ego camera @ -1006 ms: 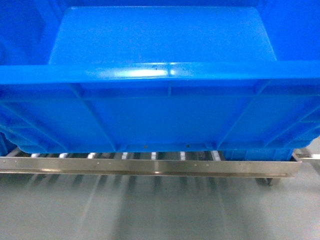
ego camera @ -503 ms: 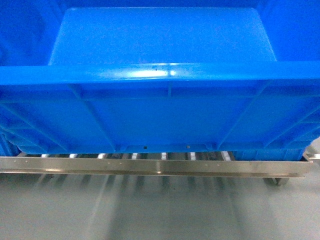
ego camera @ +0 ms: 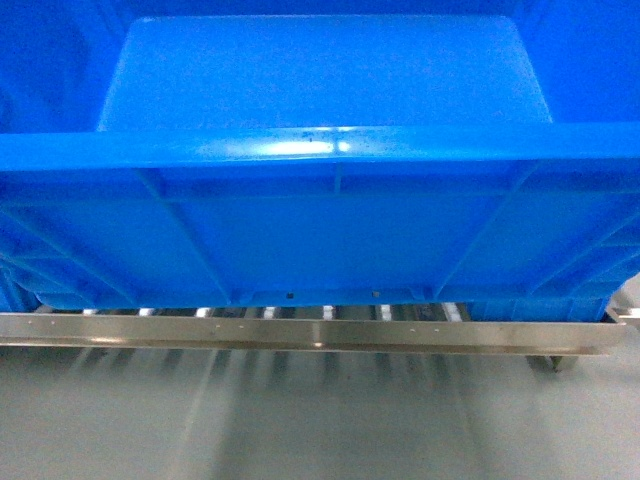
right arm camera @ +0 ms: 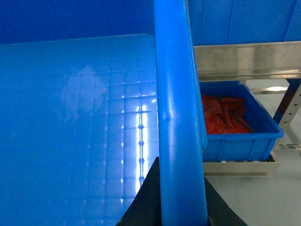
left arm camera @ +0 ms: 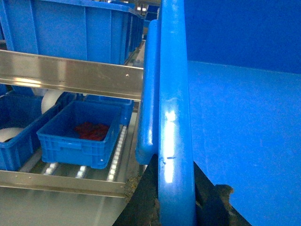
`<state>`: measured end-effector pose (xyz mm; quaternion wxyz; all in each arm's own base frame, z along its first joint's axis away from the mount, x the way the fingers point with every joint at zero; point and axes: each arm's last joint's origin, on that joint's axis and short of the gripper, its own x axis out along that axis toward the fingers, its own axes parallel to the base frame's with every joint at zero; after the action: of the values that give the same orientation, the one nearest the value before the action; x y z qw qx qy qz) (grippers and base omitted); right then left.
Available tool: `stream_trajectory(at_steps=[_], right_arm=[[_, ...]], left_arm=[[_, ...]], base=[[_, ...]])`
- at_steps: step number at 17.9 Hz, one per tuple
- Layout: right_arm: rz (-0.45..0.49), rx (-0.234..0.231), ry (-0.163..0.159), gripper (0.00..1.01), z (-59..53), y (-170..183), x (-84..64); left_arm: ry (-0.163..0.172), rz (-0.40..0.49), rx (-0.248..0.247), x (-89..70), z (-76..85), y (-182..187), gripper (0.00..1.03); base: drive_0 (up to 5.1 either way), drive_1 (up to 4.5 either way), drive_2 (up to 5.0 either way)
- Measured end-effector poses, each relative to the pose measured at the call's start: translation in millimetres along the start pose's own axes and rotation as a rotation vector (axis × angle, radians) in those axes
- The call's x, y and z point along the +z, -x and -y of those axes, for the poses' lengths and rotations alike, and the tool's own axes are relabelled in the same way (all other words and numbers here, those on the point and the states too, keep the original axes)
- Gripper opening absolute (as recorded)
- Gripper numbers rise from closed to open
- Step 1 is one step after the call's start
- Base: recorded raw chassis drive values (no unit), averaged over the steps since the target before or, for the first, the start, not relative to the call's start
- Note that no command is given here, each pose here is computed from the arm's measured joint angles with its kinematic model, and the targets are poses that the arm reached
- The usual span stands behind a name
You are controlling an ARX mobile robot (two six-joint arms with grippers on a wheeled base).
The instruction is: Place box next to blue box on left shelf
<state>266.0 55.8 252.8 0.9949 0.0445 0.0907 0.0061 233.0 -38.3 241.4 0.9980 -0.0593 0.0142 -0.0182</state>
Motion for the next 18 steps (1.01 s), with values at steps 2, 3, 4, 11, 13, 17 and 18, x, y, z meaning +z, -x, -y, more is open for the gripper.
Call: stream_trajectory(at_steps=[2,3,4,11,13,17,18], right_arm=[[0.000,0.000,0.000,0.08,0.0,0.0,0.0],[0.000,0.000,0.000,0.08,0.0,0.0,0.0],[0.002,0.000,0.000,0.08,0.0,0.1,0.3],[-0.001,-0.001,0.000,0.08,0.1,0.1,-0.1],[0.000,-0.001,0.000,0.08,0.1,0.1,-0.1],[0.000,0.000,0.000,0.08,0.0,0.1,-0.1],[0.000,-0.001,0.000,0.08,0.1,0.1,-0.1]], left_arm=[[0.000,0.000,0.000,0.0,0.0,0.0,0.08],[0.000,0.001,0.000,0.1,0.0,0.0,0.08],[0.000,0.005,-0.001,0.5,0.1,0.0,0.08],[0.000,0.000,0.000,0.0,0.0,0.0,0.08],[0.000,0.000,-0.001,0.0,0.0,0.0,0.08],[0.000,0.000,0.000,0.0,0.0,0.0,0.08],[0.000,0.000,-0.001,0.0,0.0,0.0,0.08]], base=[[-5.0,2.43,2.4],[-5.0,2.43,2.4],[-5.0,2.43,2.4],[-2.9,1.39,1.4],[0.0,0.00,0.0],[0.0,0.00,0.0],[0.0,0.00,0.0]])
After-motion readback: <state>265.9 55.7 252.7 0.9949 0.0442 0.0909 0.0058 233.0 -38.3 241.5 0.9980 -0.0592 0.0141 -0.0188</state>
